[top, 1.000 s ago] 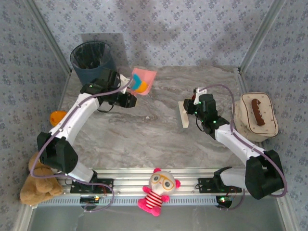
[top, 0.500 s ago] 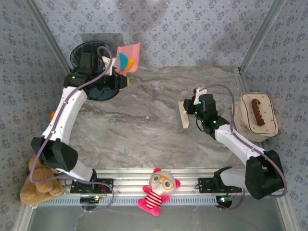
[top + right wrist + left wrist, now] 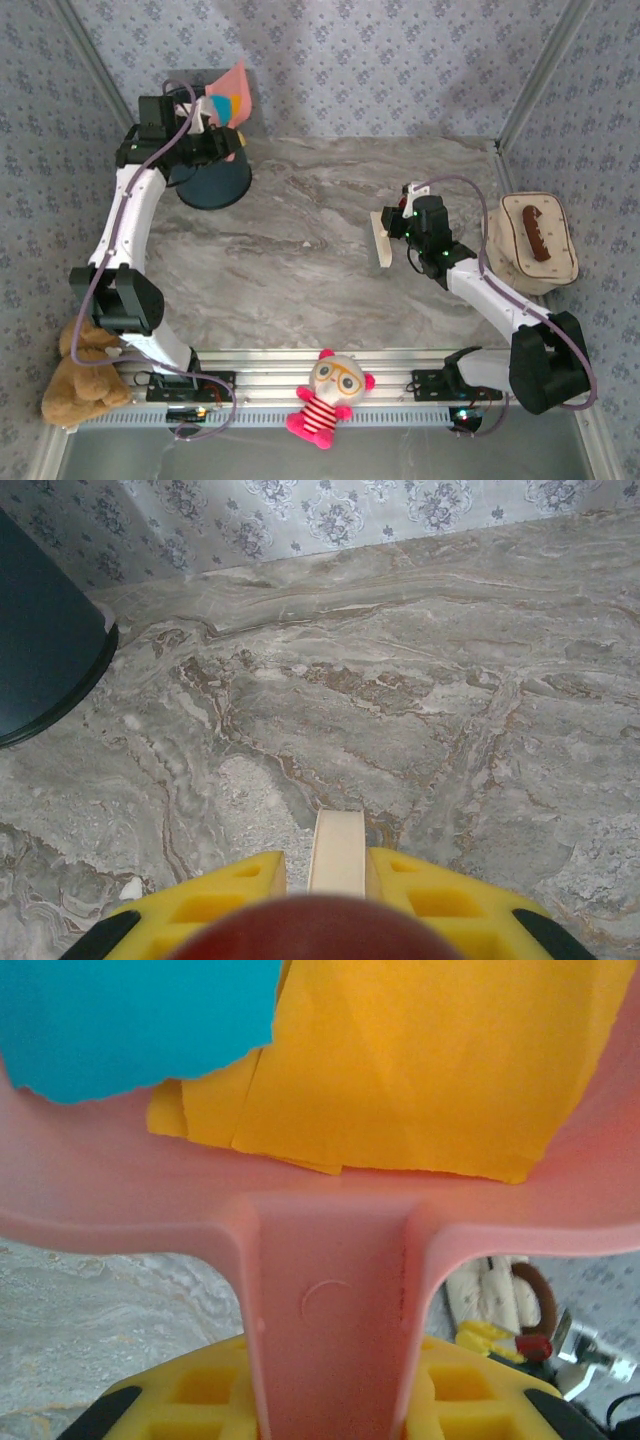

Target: Sweep away the paper scraps from the table

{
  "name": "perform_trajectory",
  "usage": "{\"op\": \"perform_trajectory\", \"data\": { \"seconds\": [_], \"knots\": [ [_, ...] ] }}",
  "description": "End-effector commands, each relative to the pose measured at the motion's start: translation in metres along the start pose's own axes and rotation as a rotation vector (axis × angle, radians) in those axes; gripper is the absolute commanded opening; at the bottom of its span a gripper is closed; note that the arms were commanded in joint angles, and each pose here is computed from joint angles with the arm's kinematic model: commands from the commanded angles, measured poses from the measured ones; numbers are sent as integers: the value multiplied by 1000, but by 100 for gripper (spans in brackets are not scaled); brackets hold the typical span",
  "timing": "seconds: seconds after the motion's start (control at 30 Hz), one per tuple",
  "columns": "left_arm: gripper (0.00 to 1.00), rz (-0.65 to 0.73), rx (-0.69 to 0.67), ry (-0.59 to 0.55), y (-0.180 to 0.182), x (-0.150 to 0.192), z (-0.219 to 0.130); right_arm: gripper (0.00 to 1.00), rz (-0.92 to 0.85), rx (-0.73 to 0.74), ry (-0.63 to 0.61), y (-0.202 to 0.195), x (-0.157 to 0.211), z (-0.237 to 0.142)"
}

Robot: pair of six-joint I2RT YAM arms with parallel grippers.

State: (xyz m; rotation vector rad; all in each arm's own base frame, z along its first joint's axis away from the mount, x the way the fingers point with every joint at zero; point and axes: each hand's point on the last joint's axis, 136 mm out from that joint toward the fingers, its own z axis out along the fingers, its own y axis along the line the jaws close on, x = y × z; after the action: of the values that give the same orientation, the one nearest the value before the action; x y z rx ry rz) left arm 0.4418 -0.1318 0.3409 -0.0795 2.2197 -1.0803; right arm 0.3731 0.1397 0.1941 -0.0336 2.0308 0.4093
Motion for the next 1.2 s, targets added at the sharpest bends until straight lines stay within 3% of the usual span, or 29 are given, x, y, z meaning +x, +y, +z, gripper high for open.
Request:
{"op": "perform_trajectory", "data": {
  "seconds": [0.0,0.53,1.17],
  "knots": [
    [0,-69,95,-61,-10,-27,-7,0,25,-16,-62,5,-24,-10],
    [0,-251,214,-135,9,-63,-9,0,31,-5,-54,2,-21,-10],
    [0,-546,454,-205,23,-89,5,0,29,-9,-44,2,-18,-9]
  ]
}}
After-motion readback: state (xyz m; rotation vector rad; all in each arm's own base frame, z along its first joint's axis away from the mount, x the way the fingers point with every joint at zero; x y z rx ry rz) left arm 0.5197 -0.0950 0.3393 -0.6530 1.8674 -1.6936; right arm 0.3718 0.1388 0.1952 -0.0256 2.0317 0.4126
